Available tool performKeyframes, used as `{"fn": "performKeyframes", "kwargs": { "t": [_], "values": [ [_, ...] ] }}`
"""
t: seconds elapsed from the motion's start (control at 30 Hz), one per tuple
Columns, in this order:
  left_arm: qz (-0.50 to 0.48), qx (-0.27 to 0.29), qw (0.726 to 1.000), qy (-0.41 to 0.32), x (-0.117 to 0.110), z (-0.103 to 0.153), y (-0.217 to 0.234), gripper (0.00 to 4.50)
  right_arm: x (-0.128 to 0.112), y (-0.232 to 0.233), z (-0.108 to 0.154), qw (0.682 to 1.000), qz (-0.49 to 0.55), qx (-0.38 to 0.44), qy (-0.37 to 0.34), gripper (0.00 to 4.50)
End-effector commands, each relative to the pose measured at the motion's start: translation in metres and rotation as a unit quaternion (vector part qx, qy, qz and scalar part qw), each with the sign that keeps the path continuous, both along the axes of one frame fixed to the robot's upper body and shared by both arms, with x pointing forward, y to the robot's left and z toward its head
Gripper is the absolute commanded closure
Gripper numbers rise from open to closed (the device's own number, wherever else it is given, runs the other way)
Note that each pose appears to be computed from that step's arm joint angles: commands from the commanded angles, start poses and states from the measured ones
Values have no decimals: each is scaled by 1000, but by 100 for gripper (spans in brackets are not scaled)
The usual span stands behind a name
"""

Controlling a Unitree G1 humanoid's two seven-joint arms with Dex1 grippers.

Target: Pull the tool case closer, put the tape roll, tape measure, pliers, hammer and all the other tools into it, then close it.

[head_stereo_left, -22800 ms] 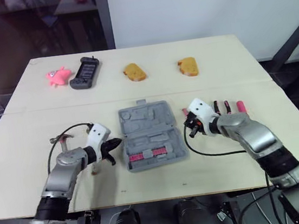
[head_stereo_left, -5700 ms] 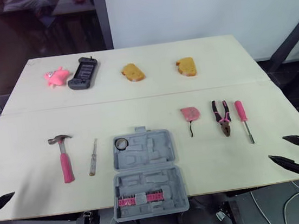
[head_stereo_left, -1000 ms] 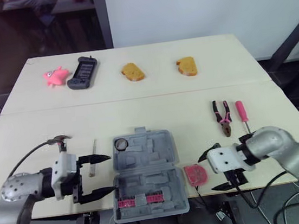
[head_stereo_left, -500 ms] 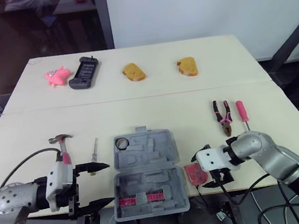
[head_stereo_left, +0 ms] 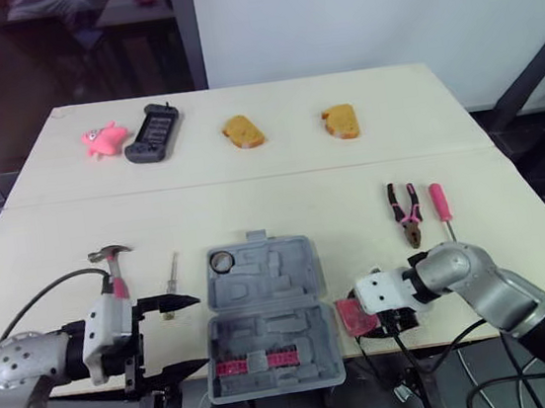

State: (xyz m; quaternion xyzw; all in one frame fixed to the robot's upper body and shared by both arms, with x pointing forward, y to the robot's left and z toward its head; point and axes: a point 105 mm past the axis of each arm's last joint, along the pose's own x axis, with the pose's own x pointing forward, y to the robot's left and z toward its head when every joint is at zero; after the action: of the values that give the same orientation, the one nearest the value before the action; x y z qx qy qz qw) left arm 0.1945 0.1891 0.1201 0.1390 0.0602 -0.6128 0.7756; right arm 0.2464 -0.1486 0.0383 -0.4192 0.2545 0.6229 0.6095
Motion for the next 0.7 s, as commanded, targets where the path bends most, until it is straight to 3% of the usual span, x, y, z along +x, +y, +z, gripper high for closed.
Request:
{"fn": "performKeyframes", "kwargs": {
  "t": [0.03, 0.2, 0.3, 0.43, 0.6, 0.7],
  "values": [
    [-13, 5, 999, -30, 0, 9, 0, 0, 0, -1, 0, 1000, -9, 7, -3, 161],
    [-10, 5, 999, -34, 3, 9, 1, 0, 3, 5, 12, 999, -16, 34, -20, 161],
    [-2, 3, 999, -36, 7, 10, 4, 0, 9, 10, 36, 998, -16, 56, -34, 161],
    [10, 6, 999, -42, 15, 10, 9, 0, 29, 33, 94, 993, -30, 99, -52, 161],
    [18, 7, 998, -52, 26, 10, 12, 0, 61, 63, 122, 991, -68, 88, -71, 161],
    [18, 8, 998, -58, 31, 10, 12, 0, 78, 80, 123, 992, -72, 36, -92, 161]
  ]
}}
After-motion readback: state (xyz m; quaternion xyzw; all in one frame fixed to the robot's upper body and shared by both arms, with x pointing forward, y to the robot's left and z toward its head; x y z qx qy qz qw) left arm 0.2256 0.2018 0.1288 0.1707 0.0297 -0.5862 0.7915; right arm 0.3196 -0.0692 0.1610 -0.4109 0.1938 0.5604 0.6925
